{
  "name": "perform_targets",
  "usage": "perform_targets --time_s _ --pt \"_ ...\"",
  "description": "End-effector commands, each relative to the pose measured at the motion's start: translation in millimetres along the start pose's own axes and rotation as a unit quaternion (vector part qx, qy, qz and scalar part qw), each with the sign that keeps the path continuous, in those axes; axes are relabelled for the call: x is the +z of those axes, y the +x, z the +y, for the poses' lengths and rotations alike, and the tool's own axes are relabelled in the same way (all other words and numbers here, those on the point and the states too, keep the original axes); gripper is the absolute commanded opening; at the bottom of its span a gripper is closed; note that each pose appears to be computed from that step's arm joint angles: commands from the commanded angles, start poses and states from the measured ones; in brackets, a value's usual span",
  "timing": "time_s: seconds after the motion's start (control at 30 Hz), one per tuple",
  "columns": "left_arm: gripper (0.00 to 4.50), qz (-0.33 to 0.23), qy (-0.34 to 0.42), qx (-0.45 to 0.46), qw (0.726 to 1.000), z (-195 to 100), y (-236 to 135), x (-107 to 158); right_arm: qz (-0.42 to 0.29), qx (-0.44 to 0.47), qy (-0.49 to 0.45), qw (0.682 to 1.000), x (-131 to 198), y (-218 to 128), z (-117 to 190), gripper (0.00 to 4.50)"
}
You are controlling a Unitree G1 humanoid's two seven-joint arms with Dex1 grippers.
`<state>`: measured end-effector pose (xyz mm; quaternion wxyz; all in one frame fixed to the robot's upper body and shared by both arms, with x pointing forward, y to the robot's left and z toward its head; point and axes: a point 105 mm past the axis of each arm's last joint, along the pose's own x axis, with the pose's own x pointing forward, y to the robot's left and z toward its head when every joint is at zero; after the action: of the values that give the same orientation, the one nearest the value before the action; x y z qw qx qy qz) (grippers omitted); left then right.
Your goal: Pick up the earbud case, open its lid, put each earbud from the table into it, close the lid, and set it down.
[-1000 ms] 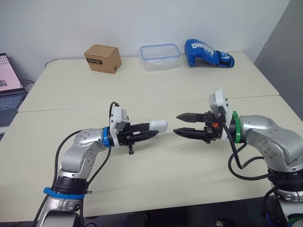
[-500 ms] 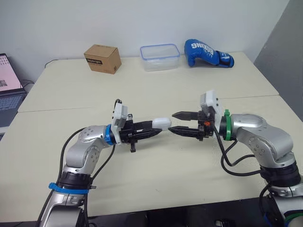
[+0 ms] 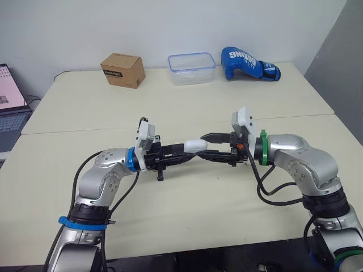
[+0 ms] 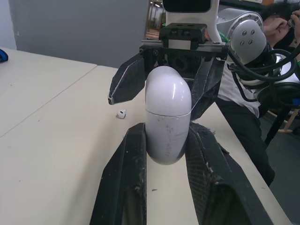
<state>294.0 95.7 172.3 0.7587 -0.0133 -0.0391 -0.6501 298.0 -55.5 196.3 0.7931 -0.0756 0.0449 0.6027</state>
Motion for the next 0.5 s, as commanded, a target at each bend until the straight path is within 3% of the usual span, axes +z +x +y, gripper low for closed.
perform_targets --time_s 0.03,0.5 --pt "0.79 -0.01 0.016 -0.031 0.999 -12 7 9 -0.025 -0.014 -0.031 0.999 19 -4 -5 2.8" --pt "0.79 -0.007 0.001 -0.032 0.999 -19 4 -3 -0.035 -0.01 -0.034 0.999 27 -3 -10 2.8"
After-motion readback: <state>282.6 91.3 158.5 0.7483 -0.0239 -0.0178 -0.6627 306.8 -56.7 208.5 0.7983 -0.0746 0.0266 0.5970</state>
